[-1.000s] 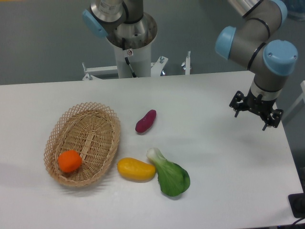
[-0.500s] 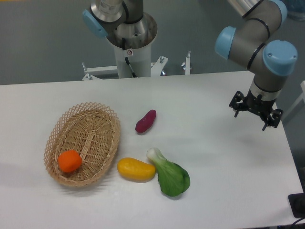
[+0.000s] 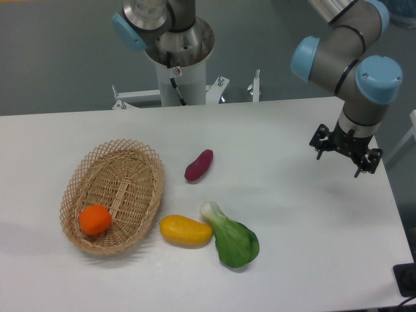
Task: Pick up the orange from the basket
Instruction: 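Move the open gripper over the basket and lower it onto the orange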
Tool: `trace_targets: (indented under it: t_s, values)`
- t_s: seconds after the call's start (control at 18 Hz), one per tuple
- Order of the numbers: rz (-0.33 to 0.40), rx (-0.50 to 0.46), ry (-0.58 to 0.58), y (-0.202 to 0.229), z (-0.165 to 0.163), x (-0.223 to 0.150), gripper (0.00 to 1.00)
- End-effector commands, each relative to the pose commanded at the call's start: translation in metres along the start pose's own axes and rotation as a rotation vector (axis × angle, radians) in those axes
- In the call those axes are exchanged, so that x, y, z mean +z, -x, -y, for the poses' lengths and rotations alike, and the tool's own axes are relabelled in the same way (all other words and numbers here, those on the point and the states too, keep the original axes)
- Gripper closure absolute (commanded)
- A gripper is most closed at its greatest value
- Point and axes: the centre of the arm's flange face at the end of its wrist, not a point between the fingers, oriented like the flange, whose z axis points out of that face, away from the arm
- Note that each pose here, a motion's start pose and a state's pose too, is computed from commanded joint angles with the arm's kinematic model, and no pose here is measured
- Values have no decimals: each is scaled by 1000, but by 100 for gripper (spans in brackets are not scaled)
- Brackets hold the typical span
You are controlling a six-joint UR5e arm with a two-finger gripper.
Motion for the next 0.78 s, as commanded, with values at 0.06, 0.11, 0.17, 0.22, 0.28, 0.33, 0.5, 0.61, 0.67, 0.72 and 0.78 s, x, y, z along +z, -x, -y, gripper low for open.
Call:
trace_targets:
  t_s: [0.06,0.11,0.17,0.22,0.28,0.33,0.5,0.61,0.67,0.72,0.78]
  values:
    - [3,14,-1,-5,8,-3,0]
    - [-3,21,0,-10,15,-2,0]
    - [-11,15,1,-15,22,1,0]
    - [-20,0,-2,-24,34,4,0]
    - [-28,-14,-8,-30,42,7,0]
    - [-32,-21,-14,-35,49,8,0]
    - [-37,-62,-37,-54,83,5,0]
    - [-48,-93,-61,-67,107,4,0]
    - [-48,-102,-64,-74,119,2,0]
    - [-48,-110,-67,-82,130,0,0]
    - [-43,-111,-72,-92,142,-6,0]
